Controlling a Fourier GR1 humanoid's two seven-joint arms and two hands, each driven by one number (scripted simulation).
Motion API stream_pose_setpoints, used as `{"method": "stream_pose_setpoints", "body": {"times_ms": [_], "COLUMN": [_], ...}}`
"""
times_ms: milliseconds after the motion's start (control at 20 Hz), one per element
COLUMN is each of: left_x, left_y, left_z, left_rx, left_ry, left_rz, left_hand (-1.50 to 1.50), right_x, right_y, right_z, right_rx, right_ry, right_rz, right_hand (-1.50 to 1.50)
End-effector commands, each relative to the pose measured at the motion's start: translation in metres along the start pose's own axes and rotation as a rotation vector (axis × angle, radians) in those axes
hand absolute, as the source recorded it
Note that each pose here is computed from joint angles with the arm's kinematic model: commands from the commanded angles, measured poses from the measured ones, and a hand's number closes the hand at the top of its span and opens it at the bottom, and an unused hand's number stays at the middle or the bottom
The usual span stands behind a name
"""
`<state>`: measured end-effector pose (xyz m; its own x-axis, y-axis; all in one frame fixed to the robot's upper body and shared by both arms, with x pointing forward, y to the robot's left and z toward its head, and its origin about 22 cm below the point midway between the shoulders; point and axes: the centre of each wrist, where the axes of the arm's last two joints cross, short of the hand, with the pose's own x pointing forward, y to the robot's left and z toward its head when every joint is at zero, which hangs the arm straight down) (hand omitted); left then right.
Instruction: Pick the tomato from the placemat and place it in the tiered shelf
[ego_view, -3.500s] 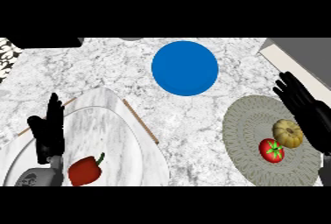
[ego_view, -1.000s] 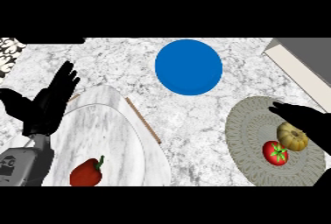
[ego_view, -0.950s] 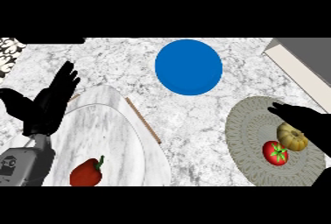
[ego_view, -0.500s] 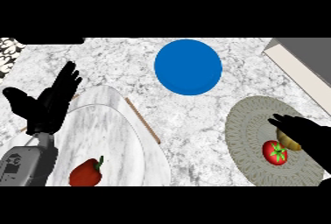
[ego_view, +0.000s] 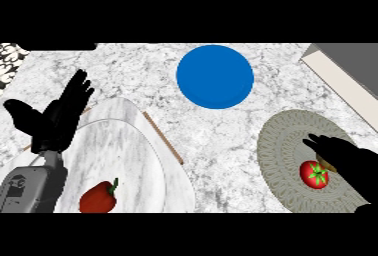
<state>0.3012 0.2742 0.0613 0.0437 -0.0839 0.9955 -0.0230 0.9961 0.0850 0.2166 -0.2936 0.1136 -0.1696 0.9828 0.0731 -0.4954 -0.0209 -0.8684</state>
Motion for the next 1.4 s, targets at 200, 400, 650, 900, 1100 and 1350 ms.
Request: {"method": "stream_pose_setpoints", "body": {"times_ms": [200,400,650,900,1100,1350], "left_x": [0.014,0.012,0.006,-0.009,0.01,0.012], "left_y": [0.02,0.013,0.019,-0.002,0.006,-0.005], "left_z": [-0.009,0.0,-0.008,-0.013,0.01,0.008], "left_rx": [0.008,-0.003,0.006,0.004,0.003,0.012], "left_ry": [-0.009,0.002,0.016,-0.009,0.002,-0.001], "left_rz": [0.004,0.001,0.009,-0.017,0.001,-0.005], "left_hand": [0.0,0.0,0.0,0.0,0.0,0.0], "right_x": [0.003,-0.013,0.0,-0.034,-0.009,-0.022], "right_y": [0.023,0.027,0.05,0.057,0.068,0.064], "right_z": [-0.039,-0.036,-0.056,-0.067,-0.07,-0.073], "right_rx": [0.014,0.032,0.035,0.083,0.026,-0.05], "right_ry": [-0.002,0.004,0.005,0.009,-0.059,-0.097], "right_rz": [-0.003,-0.029,-0.04,-0.045,0.045,0.05], "right_hand": [-1.5,-1.5,-1.5,1.5,1.5,1.5]}}
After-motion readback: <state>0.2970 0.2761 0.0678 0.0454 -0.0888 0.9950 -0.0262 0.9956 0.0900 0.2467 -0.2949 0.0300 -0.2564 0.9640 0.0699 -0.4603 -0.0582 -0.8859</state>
